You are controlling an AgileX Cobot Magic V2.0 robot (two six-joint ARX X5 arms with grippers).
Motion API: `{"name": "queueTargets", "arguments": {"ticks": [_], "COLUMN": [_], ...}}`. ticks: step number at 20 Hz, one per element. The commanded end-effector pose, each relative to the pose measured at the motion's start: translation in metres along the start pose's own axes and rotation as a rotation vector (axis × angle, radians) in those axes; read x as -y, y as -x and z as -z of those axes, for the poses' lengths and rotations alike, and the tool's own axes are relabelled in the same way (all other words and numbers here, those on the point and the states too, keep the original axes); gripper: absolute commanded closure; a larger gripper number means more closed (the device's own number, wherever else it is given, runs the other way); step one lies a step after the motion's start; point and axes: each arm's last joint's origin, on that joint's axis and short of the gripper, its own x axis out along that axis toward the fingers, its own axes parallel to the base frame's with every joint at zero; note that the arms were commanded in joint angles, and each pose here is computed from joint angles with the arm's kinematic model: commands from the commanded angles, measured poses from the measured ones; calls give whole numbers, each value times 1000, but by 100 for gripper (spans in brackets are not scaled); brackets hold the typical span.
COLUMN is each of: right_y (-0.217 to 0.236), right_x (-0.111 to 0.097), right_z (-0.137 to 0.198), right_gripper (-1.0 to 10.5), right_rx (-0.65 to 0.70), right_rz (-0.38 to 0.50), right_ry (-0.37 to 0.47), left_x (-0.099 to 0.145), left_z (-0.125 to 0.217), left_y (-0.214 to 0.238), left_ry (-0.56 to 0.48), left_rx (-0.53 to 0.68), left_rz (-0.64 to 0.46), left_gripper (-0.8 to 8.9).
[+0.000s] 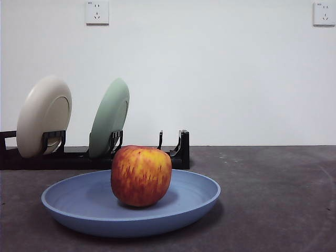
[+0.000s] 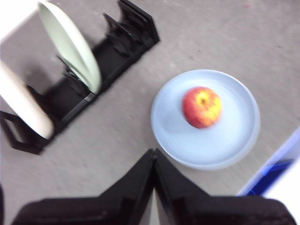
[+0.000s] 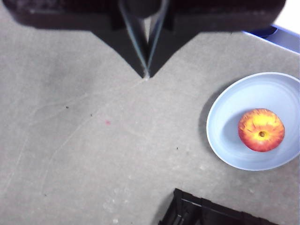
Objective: Take the blue plate from the plate rack,put the plate on the table,take the apple from the table,put the apple in the plate
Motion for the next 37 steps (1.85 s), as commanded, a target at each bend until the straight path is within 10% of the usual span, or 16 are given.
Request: {"name": "queueTargets", "arguments": {"ticks": [1, 9, 14, 25, 37], "right_y": [0, 0, 0, 0, 0], "right_x": [0, 0, 0, 0, 1], "right_z": [2, 2, 2, 2, 2], "right_gripper": [946, 946, 946, 946, 946], "right_rx": [-16, -16, -16, -16, -16], "right_rz": [10, 10, 10, 10, 10], "right_ry": [-3, -3, -2, -3, -3], "left_x": [-6, -69, -103, -60, -39], "left_z": [-2, -25, 21, 182, 230], "left_y": [-1, -26, -64, -138, -160], "left_ry": [-165, 88, 243, 458, 516], "left_rx": [6, 269, 426, 547, 483], "left_rz": [-62, -116, -291, -467, -467], "left_gripper": [816, 815, 815, 815, 815]}}
